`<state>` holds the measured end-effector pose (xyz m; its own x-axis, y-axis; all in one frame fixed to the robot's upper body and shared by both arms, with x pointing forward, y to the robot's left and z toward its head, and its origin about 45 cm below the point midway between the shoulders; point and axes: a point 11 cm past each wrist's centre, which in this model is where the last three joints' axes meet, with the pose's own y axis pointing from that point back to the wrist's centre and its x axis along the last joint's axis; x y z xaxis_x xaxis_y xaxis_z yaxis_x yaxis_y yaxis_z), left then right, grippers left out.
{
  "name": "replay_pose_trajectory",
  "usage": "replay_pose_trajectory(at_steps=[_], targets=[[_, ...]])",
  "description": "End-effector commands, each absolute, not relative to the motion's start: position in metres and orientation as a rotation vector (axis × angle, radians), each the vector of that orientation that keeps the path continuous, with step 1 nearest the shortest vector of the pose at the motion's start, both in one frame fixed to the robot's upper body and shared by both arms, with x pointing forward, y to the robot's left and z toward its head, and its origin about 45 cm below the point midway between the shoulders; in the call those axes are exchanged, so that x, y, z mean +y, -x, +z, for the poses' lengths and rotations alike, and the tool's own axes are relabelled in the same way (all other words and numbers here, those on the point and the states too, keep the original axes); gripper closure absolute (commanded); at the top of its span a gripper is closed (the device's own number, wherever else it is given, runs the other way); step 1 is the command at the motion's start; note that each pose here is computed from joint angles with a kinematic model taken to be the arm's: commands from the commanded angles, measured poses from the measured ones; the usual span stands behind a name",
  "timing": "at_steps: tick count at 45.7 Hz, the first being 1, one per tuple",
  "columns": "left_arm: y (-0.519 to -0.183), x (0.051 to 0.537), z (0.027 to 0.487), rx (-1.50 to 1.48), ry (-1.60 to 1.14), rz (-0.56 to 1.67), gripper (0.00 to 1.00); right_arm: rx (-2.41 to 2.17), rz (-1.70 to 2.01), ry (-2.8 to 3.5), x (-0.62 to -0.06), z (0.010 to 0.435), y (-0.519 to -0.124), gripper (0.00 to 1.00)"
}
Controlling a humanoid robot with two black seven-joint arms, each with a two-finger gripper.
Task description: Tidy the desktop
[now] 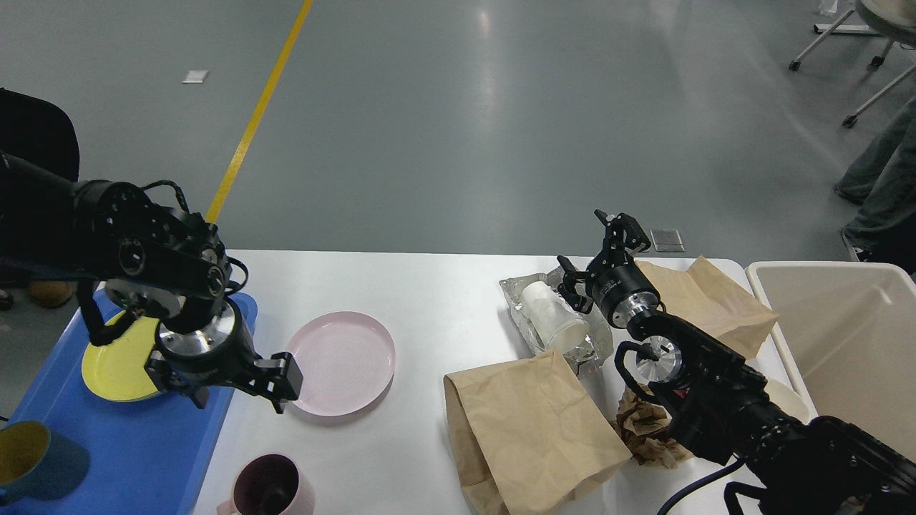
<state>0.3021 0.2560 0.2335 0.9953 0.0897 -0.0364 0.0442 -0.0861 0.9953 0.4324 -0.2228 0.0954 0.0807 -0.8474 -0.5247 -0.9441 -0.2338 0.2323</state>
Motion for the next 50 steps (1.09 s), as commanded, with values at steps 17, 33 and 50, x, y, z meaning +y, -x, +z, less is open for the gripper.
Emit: replay_pose_trajectory(at_steps=[17,33,50], targets=[[-0.280,0.255,0.204,0.060,-1.701,-0.148,0.04,1.830,0.863,2.180,-0.223,0.095,-0.432,0.00],[-0.273,0.264,0.194,0.046,-1.726,-0.219,0.04,1.830,0.863,2.180,-0.223,0.095,-0.432,0.00],[-0.271,0.283,0.165,0.099,-1.756,-0.202,0.04,1.830,0.863,2.180,-0.223,0.095,-0.432,0.00]])
